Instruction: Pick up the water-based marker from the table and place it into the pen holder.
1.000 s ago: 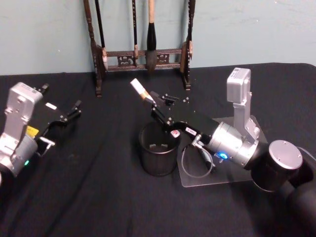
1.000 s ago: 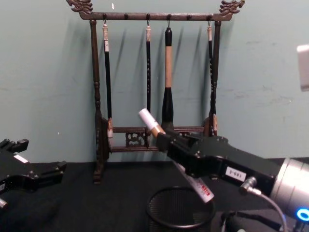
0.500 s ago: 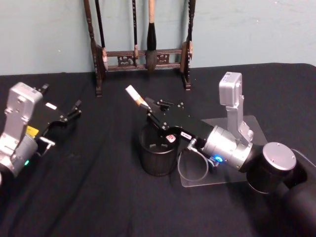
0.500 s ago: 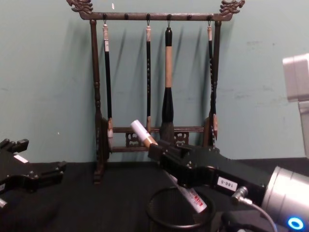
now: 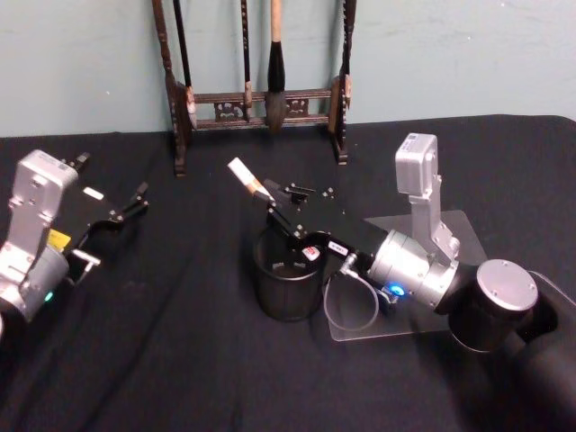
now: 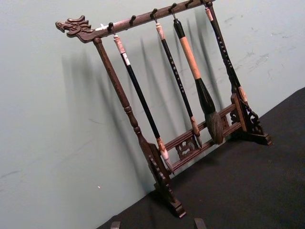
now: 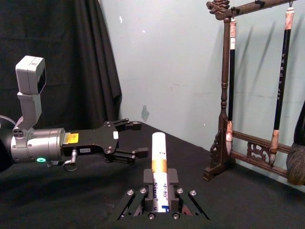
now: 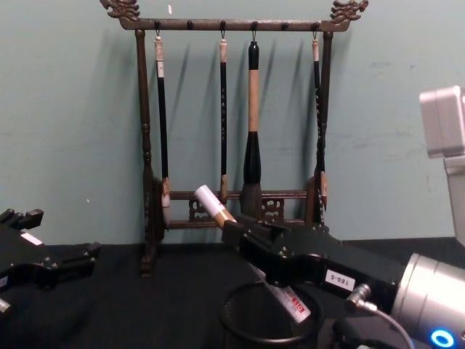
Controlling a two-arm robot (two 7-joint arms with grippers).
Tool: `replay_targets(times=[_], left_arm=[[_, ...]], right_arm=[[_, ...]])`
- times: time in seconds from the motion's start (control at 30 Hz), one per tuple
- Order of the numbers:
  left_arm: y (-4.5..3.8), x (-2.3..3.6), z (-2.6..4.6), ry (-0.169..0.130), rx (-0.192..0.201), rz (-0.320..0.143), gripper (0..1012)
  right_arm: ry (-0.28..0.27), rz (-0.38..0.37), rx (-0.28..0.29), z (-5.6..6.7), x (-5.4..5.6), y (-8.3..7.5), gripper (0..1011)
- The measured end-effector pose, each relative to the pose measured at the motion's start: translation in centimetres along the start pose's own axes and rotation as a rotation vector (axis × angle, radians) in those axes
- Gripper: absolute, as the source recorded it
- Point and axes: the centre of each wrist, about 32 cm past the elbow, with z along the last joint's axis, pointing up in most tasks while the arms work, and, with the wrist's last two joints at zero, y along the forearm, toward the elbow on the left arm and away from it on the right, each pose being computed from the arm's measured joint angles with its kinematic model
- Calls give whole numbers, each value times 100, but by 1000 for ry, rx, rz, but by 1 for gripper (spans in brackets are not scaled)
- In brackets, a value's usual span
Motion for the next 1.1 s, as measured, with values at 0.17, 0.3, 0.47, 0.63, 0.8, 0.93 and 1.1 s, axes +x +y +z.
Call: replay_targets(times=[0.17, 0.3, 0.47, 0.63, 0.8, 0.93, 1.1], left_arm=[[0, 0, 0, 0, 0, 0, 1001], [0, 0, 0, 0, 0, 0, 1001], [0, 0, 0, 0, 0, 0, 1001], [0, 0, 0, 0, 0, 0, 1001], [0, 0, 0, 0, 0, 0, 1001], [0, 0, 0, 0, 0, 0, 1001], [0, 0, 0, 0, 0, 0, 1001]], right_arm=[[0, -1, 1, 2, 2, -2, 178], [1, -2, 2, 4, 3, -2, 237], [1, -2, 2, 5, 3, -2, 397], [2, -3, 3, 5, 3, -3, 563], [2, -3, 3, 5, 3, -4, 704], [3, -3, 3, 5, 3, -4, 840], [3, -3, 3, 5, 2, -4, 970]])
